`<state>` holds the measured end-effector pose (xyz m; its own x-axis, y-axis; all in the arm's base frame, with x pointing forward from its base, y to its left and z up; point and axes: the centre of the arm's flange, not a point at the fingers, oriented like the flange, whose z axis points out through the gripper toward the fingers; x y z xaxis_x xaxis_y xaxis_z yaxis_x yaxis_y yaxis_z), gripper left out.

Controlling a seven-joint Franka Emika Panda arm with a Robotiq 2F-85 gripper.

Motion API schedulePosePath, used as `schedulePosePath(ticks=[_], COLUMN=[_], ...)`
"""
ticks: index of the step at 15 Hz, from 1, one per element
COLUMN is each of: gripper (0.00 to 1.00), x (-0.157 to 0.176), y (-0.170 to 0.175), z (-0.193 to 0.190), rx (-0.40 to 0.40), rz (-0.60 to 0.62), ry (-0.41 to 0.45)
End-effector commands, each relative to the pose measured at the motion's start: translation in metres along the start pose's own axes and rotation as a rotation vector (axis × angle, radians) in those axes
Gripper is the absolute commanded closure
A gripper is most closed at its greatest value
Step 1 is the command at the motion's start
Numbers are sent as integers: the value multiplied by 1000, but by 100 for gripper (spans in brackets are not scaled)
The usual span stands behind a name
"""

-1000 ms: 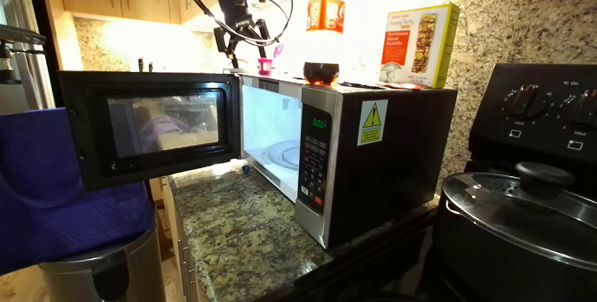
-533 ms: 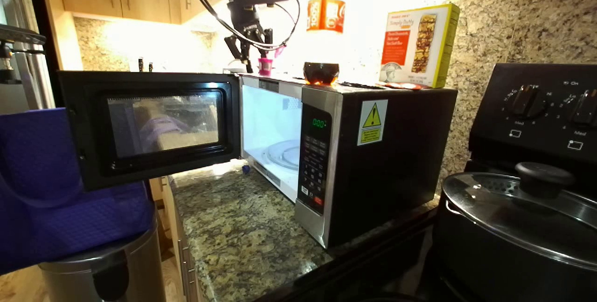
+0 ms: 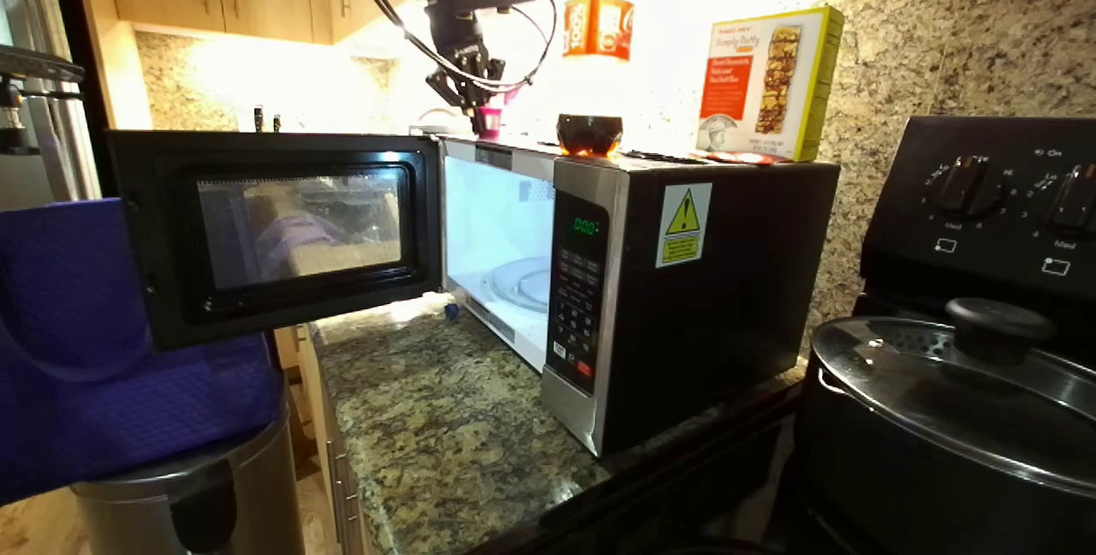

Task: Place the pink object on the right side of the microwave

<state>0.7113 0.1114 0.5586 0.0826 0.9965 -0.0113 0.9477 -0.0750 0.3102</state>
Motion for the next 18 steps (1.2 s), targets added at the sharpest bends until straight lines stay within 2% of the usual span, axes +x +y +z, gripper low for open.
schedulePosePath(ticks=[1, 7, 10, 12, 14, 18], gripper=[91, 91, 91, 91, 91, 91], x=[3, 26, 32, 29, 18, -25], y=[8, -3, -22, -39, -60, -102], z=[-5, -24, -37, -44, -50, -55], rx=[-2, -27, -44, -60, -65, -30], rz=[-51, -153, -98, -35, 85, 324], ry=[2, -32, -70, -82, -89, -59])
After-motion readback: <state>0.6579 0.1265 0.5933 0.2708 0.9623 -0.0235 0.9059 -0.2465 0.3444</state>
